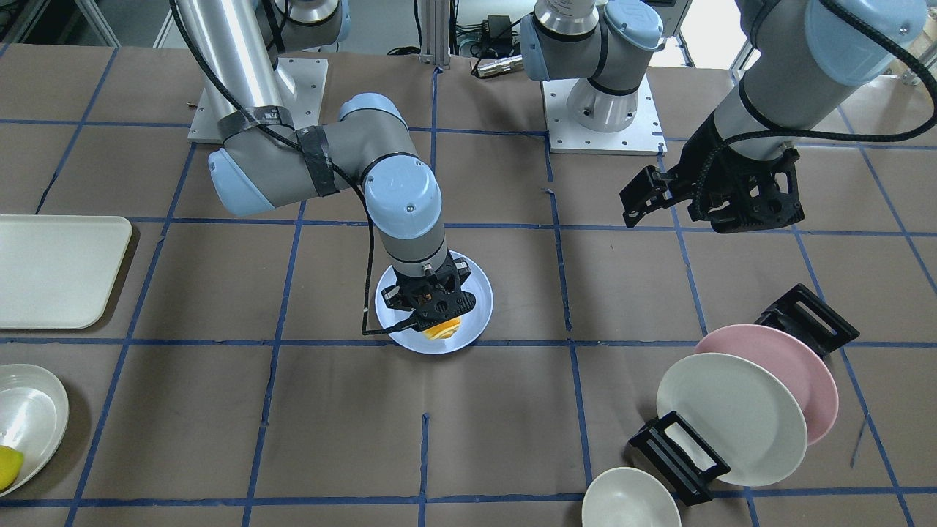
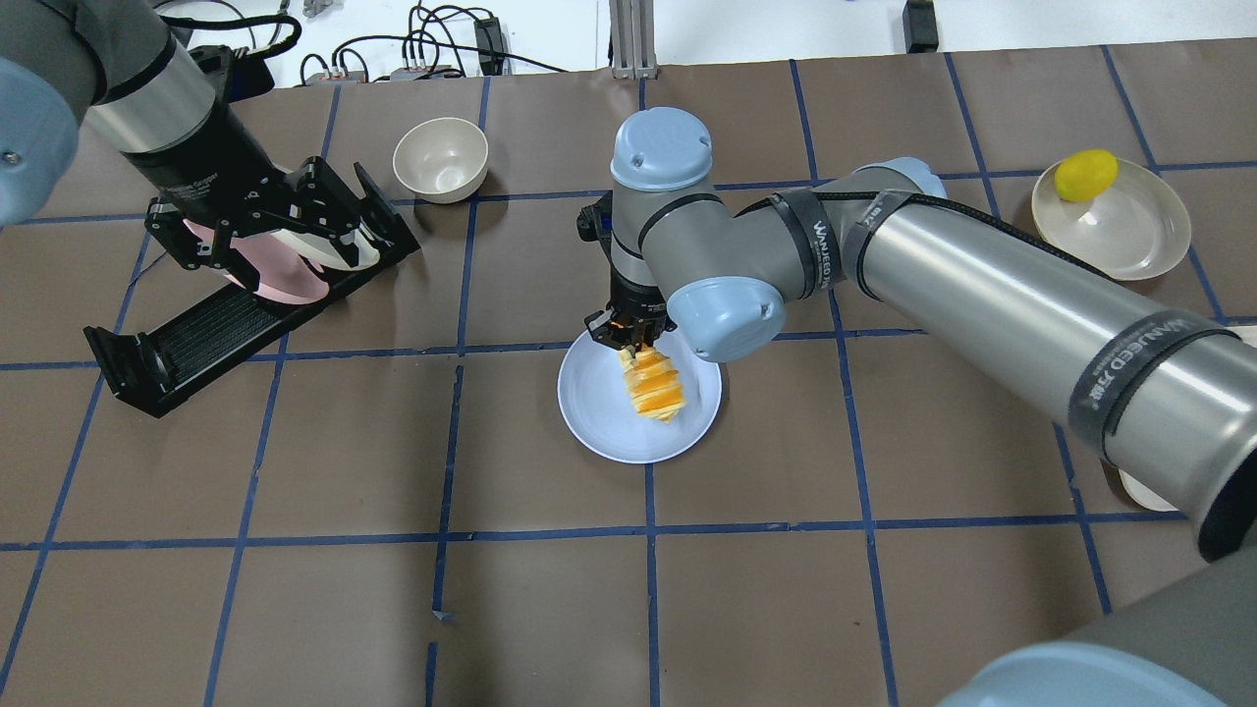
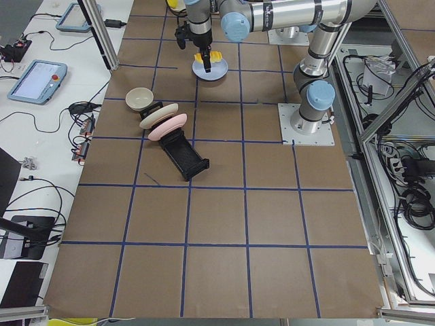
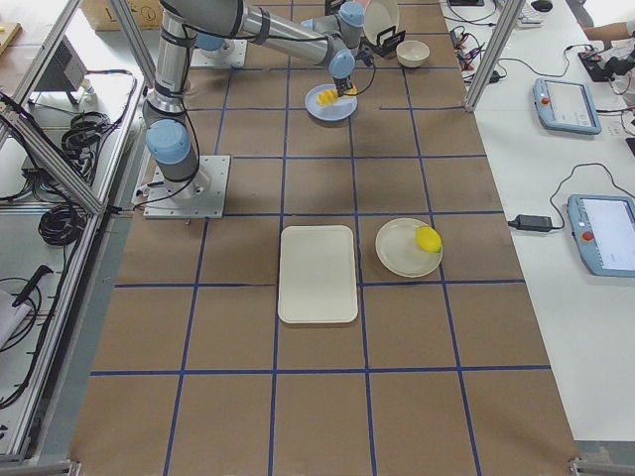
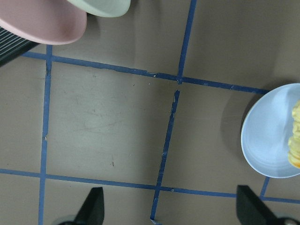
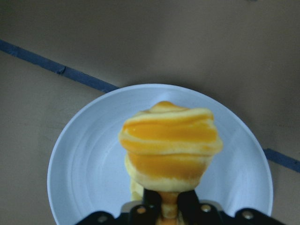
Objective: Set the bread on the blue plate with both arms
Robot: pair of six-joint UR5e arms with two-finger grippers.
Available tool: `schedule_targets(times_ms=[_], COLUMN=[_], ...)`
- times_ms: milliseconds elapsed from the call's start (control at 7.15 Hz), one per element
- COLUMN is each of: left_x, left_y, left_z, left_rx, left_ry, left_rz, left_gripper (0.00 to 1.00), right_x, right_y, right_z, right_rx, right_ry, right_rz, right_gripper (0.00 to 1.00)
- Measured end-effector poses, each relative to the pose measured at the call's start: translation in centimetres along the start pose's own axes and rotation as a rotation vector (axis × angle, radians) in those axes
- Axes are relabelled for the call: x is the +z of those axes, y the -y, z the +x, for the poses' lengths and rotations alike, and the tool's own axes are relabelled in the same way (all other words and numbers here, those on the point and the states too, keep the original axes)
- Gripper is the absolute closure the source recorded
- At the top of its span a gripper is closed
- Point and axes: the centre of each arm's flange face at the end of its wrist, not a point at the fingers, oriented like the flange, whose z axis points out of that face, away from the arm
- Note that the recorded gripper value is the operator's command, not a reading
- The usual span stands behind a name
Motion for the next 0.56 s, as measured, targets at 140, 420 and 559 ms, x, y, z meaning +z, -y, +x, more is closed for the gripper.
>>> schedule_targets(times_ms=[140, 420, 559], left_x=[0.18, 0.34, 0.29], left_y=[0.03, 0.56, 0.85], left_z=[-0.02, -0.07, -0.11], left_rx=[-0.001, 0.009, 0.014], left_ry=[0.001, 0.004, 0.011], left_rz=[-0.003, 0.034, 0.061], left_gripper=[0.00, 0.00, 0.00], right_x=[0.08, 0.48, 0.18], right_y=[-0.05, -0.35, -0.39], right_z=[0.00, 0.04, 0.13], right_rx=[-0.001, -0.003, -0.005], right_ry=[0.000, -0.001, -0.003], right_rz=[0.000, -0.009, -0.004], right_gripper=[0.00, 0.00, 0.00])
